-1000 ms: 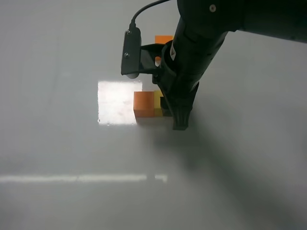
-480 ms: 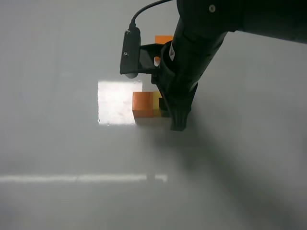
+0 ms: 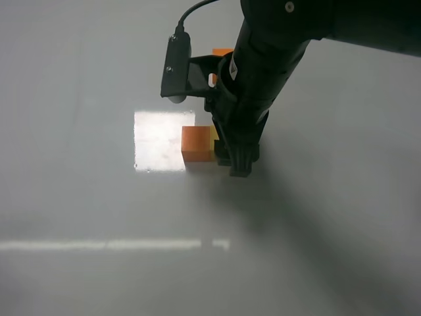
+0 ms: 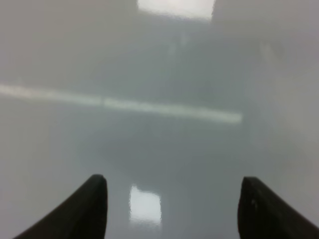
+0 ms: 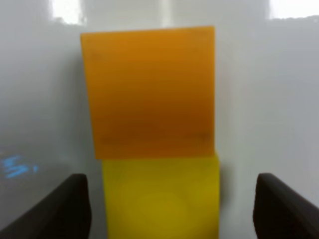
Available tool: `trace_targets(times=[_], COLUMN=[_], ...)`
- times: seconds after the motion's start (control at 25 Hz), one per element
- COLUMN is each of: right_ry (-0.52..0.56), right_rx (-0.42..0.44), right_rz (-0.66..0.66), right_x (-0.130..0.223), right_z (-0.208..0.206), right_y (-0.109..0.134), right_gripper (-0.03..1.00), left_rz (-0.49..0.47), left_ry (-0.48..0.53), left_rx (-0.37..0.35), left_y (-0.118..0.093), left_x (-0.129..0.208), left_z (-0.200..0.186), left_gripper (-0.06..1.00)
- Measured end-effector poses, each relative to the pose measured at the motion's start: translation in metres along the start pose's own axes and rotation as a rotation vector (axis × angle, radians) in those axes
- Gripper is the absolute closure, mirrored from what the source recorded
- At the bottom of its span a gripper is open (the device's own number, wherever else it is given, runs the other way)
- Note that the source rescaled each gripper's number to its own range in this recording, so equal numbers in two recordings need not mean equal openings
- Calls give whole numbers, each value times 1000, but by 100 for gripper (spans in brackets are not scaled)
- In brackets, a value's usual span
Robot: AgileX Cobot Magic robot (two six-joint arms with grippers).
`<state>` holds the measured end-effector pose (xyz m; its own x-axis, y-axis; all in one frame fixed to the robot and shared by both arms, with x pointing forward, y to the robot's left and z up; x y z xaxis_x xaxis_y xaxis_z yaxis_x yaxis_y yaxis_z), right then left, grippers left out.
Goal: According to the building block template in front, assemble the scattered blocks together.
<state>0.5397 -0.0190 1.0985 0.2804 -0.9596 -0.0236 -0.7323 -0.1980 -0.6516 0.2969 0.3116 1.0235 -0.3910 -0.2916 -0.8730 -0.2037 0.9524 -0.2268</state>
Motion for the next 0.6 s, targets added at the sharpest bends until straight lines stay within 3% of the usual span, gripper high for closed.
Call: trace_targets(times=[0.32, 0.6], right_ry=[-42, -40], right_rx=[36, 29], right_rz=[29, 30], right_x=[-13, -16], right_z=[-9, -3], right_y=[-5, -4], right_gripper=[17, 22], left_rz=[0, 0], left_ry=[0, 0], left_rx=[0, 0], left_y=[0, 0], left_x=[0, 0], left_z=[0, 0], left_gripper=[51, 51])
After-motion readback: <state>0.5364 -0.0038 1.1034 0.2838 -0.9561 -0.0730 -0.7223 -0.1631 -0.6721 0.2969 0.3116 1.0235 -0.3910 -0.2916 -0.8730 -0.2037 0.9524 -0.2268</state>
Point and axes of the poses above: a point on each arm's last joint axis where the gripper is mounted, z pointing out along that axis toward the gripper, y along the wrist's bending axis when the last joint is at zero, x = y × z, the point moved 7 cm from there along z, pointing out along that axis toward the gripper, and after that the axes turned 13 degrees about -z, right-handed, at the moved point
